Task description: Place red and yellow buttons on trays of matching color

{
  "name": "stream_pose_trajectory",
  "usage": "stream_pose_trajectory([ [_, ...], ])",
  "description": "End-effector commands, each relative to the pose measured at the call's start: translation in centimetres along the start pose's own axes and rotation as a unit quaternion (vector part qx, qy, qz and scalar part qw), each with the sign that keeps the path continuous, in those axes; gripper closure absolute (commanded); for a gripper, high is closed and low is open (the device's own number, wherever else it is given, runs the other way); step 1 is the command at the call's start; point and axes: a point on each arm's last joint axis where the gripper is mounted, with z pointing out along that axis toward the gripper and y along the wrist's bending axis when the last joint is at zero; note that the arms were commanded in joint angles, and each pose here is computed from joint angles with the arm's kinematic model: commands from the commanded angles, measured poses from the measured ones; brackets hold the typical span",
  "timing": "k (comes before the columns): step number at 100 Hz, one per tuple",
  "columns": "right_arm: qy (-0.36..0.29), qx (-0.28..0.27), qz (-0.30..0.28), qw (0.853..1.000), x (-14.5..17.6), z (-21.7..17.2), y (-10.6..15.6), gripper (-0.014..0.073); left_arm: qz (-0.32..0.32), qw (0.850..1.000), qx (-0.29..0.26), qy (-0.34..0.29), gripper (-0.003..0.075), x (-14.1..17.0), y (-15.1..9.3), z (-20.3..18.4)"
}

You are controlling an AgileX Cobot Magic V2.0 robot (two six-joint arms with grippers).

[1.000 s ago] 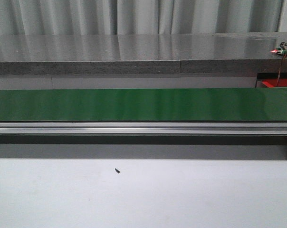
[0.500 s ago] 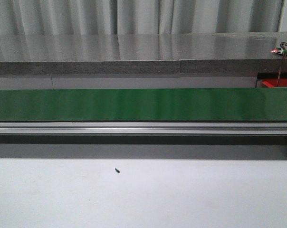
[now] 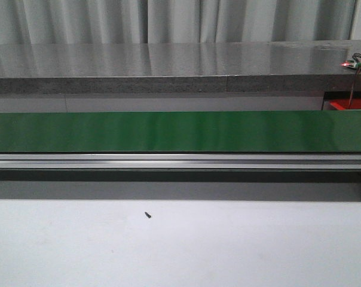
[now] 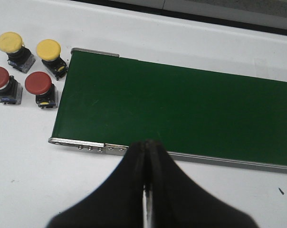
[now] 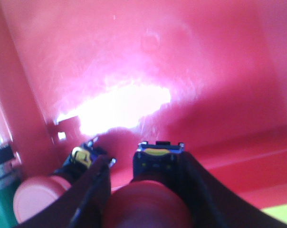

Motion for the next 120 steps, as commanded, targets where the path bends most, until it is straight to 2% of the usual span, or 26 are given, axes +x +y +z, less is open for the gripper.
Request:
stream_pose_trajectory([
  [1, -0.064, -0.007, -0.007, 0.998, -1.1, -3.2, 0.8, 0.0419, 0.002, 0.999, 0.009, -0.051, 0.0740, -0.8, -0.6, -1.3],
  [37, -0.039, -0.010, 0.002, 0.999, -1.0, -0.4, 0.2, 0.0403, 0.002, 0.999, 0.009, -0.051, 0.0740, -0.8, -0.6, -1.3],
  [44, -0.041, -0.010, 0.003, 0.999, -1.0, -0.4, 0.2, 0.0329, 0.002, 0.999, 0.009, -0.051, 0.0740, -0.8, -0.6, -1.3],
  [59, -0.034, -0.011, 0.003, 0.999, -0.9, -0.4, 0.2, 0.0059, 0.002, 0.999, 0.009, -0.051, 0.0740, -0.8, -0.6, -1.3],
  [66, -0.032, -0.011, 0.002, 0.999, -0.9, -0.4, 0.2, 0.0013, 0.002, 0.999, 0.009, -0.051, 0.0740, -0.8, -0.6, -1.3],
  [85, -0.039, -0.013, -0.004, 0.999, -0.8, -2.1, 0.6, 0.0022, 0.002, 0.999, 0.009, -0.051, 0.0740, -0.8, -0.6, -1.3],
  [110, -0.066, -0.016, -0.015, 0.998, -0.5, -6.4, 1.7, 0.0025, 0.002, 0.999, 0.009, -0.049, 0.0740, -0.8, -0.6, -1.3],
  [117, -0.075, -0.017, -0.018, 0.997, -0.4, -7.7, 2.0, 0.0074, 0.002, 0.999, 0.009, -0.049, 0.0740, -0.8, -0.6, -1.3],
  [120, -0.078, -0.017, -0.020, 0.997, -0.3, -8.2, 2.1, 0.0127, 0.002, 0.999, 0.009, -0.049, 0.0740, -0.8, -0.6, -1.3],
])
